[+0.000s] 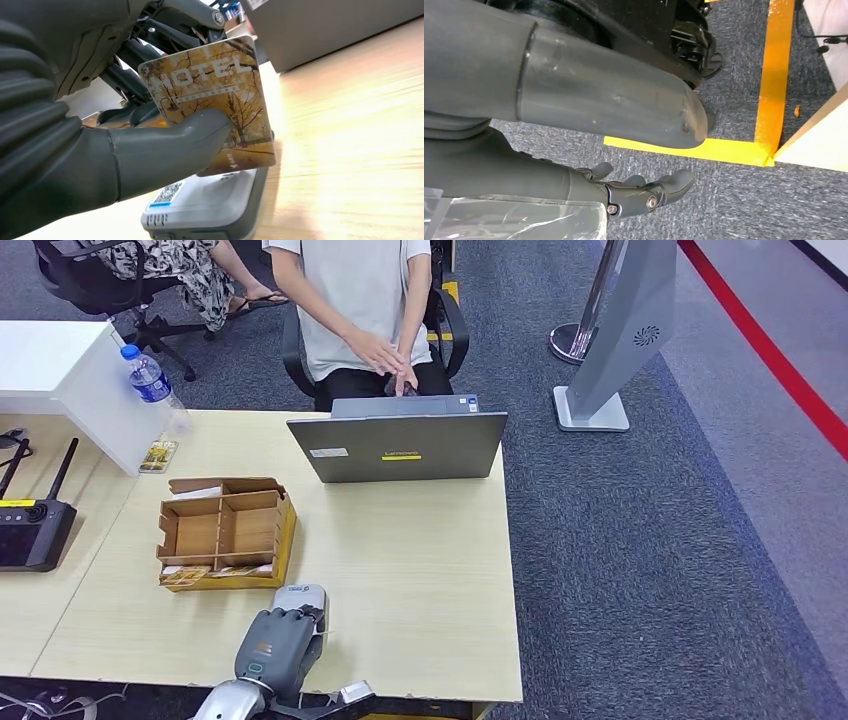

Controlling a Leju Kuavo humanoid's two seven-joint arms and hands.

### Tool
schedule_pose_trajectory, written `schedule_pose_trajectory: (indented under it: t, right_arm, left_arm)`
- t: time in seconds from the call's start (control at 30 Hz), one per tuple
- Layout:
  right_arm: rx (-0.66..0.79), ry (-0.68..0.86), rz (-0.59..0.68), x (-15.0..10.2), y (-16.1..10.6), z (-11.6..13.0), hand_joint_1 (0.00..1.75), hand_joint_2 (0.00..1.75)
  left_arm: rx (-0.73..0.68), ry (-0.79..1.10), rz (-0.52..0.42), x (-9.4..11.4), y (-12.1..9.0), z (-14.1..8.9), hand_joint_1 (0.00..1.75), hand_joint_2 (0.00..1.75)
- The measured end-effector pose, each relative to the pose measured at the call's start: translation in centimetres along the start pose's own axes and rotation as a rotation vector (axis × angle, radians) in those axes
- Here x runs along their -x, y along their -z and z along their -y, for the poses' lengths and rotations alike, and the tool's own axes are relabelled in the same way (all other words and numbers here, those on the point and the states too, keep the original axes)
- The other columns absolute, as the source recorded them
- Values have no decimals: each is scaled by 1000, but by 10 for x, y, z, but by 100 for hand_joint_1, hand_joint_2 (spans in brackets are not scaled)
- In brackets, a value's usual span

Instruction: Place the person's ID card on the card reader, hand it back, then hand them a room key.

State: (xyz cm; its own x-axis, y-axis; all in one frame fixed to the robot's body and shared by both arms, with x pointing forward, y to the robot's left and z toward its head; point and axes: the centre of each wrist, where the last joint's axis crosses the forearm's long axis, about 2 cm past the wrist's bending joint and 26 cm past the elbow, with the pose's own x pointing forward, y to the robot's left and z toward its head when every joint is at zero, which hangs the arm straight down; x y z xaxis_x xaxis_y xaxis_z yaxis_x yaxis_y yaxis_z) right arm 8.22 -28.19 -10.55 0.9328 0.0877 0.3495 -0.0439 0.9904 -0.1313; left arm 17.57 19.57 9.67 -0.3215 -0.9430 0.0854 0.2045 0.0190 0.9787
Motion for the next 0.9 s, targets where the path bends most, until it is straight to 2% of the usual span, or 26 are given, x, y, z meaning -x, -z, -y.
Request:
schedule_pose_trajectory:
  t: [0.43, 0.5, 0.6, 0.67, 0.73, 0.9]
  right_arm:
    - [1, -13, 4, -3, 1, 1, 0, 0]
    - [2, -12, -3, -2, 0, 1, 0, 0]
    - [8, -9, -51, 4, -1, 1, 0, 0]
    - [8, -7, -66, 13, -2, 1, 0, 0]
    - [6, -10, -64, 20, -4, 0, 0, 0]
    - [-4, -36, -32, 15, -3, 0, 0, 0]
  left_arm:
    - [64, 18, -42, -4, -5, 14, 175, 175]
    - [28, 18, -33, -5, -4, 13, 175, 175]
    - [-100, 11, 2, -10, 0, 4, 175, 175]
    - [-224, 21, 25, -14, 7, -12, 175, 175]
    - [-341, 41, 33, -13, 19, -40, 175, 175]
    - [-550, 94, -64, 22, 55, -128, 175, 175]
